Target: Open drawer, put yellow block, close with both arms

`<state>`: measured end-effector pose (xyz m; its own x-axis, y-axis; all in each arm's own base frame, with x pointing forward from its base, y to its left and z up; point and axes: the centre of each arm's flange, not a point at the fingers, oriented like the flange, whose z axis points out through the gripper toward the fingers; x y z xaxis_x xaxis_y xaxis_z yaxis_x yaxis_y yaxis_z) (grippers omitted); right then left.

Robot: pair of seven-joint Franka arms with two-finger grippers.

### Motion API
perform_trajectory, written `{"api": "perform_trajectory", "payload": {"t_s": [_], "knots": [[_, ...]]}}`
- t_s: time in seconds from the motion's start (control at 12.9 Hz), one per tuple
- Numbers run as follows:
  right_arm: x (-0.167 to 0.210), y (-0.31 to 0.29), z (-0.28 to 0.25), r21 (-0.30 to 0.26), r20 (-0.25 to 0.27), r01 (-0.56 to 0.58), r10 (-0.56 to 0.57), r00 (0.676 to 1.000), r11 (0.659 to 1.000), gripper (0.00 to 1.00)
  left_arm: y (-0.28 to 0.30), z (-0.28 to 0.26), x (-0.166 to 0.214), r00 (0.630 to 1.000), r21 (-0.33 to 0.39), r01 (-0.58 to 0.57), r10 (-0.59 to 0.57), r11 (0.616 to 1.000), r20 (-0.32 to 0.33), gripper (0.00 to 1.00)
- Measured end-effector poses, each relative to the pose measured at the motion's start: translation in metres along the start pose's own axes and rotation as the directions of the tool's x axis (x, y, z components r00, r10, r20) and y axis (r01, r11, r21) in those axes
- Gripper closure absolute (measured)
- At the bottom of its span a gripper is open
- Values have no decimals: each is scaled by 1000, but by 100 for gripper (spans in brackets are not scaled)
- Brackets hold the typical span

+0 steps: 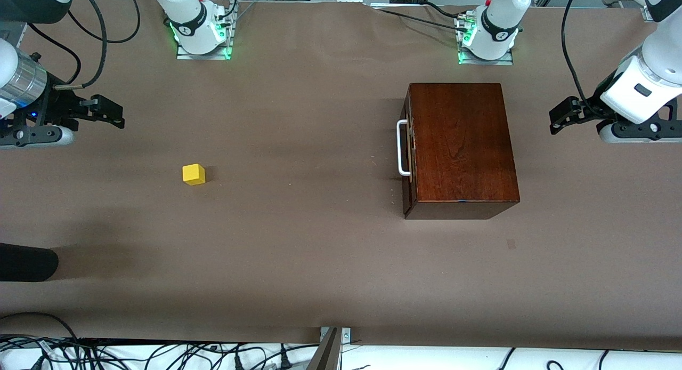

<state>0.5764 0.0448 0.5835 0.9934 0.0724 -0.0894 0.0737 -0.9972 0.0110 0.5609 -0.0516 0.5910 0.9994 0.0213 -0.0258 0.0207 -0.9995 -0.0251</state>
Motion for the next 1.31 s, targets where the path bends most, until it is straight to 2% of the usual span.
{"api": "perform_trajectory", "payload": {"t_s": [1.16, 1.31], "knots": [[0, 0, 0, 0, 0, -1, 1, 1000, 1000, 0, 0, 1, -2, 1000, 2, -1, 1, 1000, 13, 0], [0, 0, 0, 0, 0, -1, 1, 1000, 1000, 0, 1, 2, -4, 1000, 4, -2, 2, 1000, 31, 0]]}}
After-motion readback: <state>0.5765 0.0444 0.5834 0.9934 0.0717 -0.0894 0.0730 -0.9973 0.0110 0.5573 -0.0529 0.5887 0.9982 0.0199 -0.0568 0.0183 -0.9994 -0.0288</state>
